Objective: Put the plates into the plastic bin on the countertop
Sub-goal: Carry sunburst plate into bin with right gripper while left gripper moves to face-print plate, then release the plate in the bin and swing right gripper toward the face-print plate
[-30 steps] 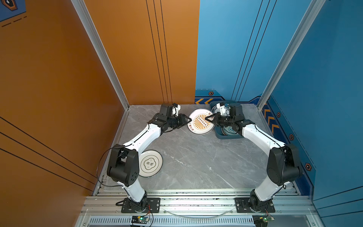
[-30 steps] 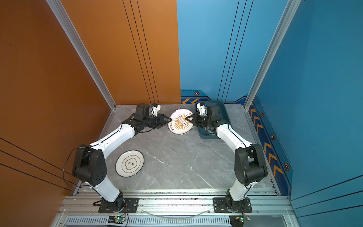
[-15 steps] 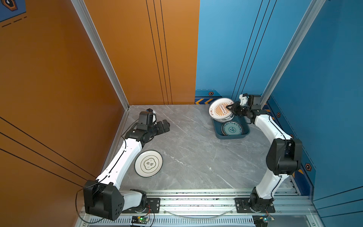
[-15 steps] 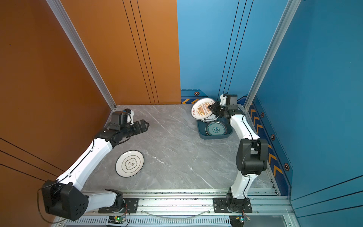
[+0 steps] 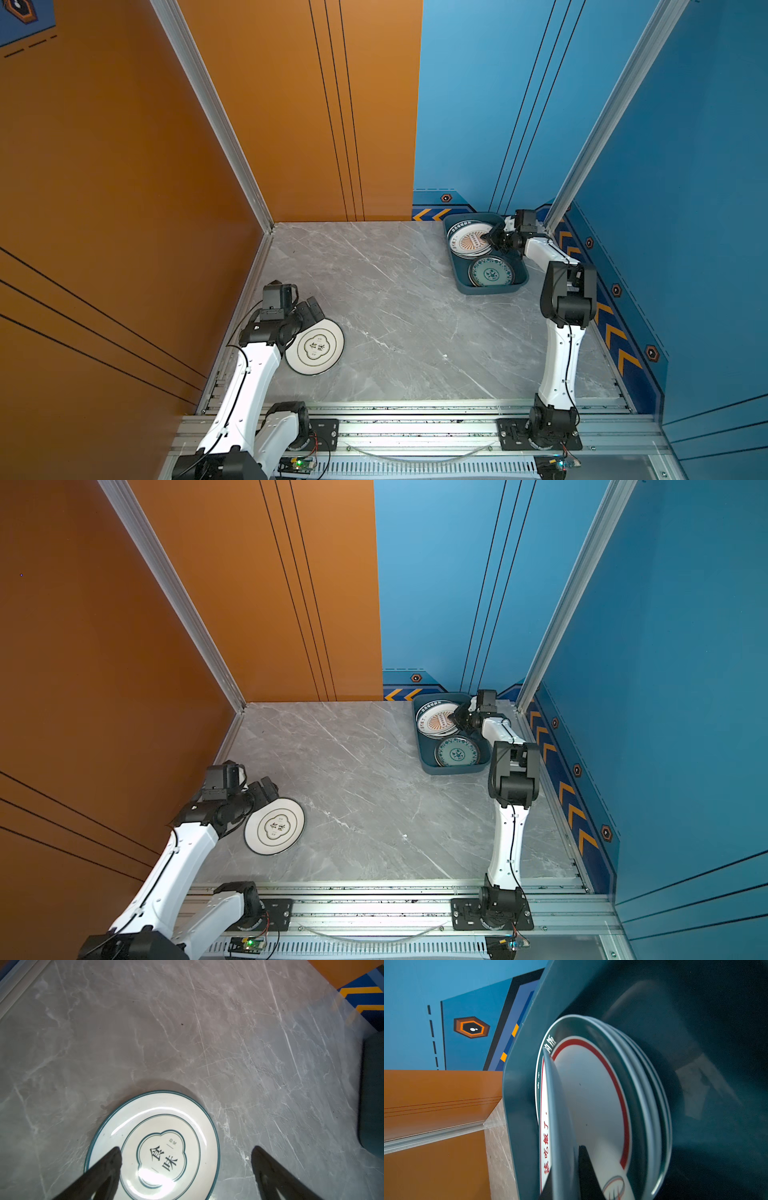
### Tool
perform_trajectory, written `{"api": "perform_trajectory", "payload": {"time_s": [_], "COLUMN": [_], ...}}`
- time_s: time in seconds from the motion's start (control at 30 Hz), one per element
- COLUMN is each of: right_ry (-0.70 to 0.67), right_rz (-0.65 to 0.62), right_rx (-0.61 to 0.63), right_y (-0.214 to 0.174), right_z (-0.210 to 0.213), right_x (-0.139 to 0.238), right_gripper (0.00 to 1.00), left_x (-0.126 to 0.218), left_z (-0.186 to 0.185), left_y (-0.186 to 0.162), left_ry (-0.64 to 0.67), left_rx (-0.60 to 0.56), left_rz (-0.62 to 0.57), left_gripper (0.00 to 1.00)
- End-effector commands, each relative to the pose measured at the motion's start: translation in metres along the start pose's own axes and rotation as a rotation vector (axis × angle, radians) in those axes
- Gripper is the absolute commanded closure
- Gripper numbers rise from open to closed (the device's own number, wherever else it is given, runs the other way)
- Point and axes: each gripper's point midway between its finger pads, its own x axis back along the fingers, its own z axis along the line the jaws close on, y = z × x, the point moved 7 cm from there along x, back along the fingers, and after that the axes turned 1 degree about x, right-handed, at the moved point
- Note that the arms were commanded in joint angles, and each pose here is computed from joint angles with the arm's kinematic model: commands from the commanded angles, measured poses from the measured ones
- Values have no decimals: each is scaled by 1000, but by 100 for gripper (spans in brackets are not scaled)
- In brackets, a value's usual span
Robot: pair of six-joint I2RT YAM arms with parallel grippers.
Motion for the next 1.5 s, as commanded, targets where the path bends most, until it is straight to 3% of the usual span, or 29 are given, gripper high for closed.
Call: {"api": "perform_trajectory", "payload": {"time_s": [0.0, 0.07, 0.2, 0.33, 0.53, 0.6, 0.73, 1.03, 1.13, 1.23, 1.37, 1.47], "right_ry": [8, -30, -108, -177, -251, -332, -516, -659, -557, -333, 36, 166], "right_rz": [-7, 14, 42, 39, 25, 9, -59, -135, -95, 5, 239, 398], "right_rx": [12, 10, 42, 77, 152, 215, 371, 561, 630, 691, 676, 659], "right_y": [5, 3, -5, -4, 0, 2, 4, -6, -35, -88, -185, -256], "right_z": [6, -1, -5, -5, 4, 11, 32, 76, 106, 144, 177, 182], "right_x": [-11, -17, -22, -14, 7, 21, 55, 115, 140, 162, 169, 161], "right_gripper": [100, 94, 70, 54, 42, 39, 36, 35, 35, 35, 37, 38], "left_x": [0, 0, 0, -2, -3, -2, -2, 1, 4, 7, 6, 4], "left_z": [5, 5, 3, 2, 2, 1, 0, -1, -1, -3, -3, 0], "left_y": [-9, -7, -4, -3, -1, 0, 1, 4, 6, 8, 12, 12], "left_ry": [5, 6, -13, -27, -33, -34, -37, -46, -45, -49, -53, -50], "left_rx": [-1, 1, 9, 13, 14, 14, 13, 10, 11, 8, 18, 34], "left_rz": [29, 25, 26, 31, 30, 29, 28, 17, 8, 7, 24, 33], "left_gripper": [2, 2, 2, 2, 2, 2, 2, 2, 2, 2, 2, 2]}}
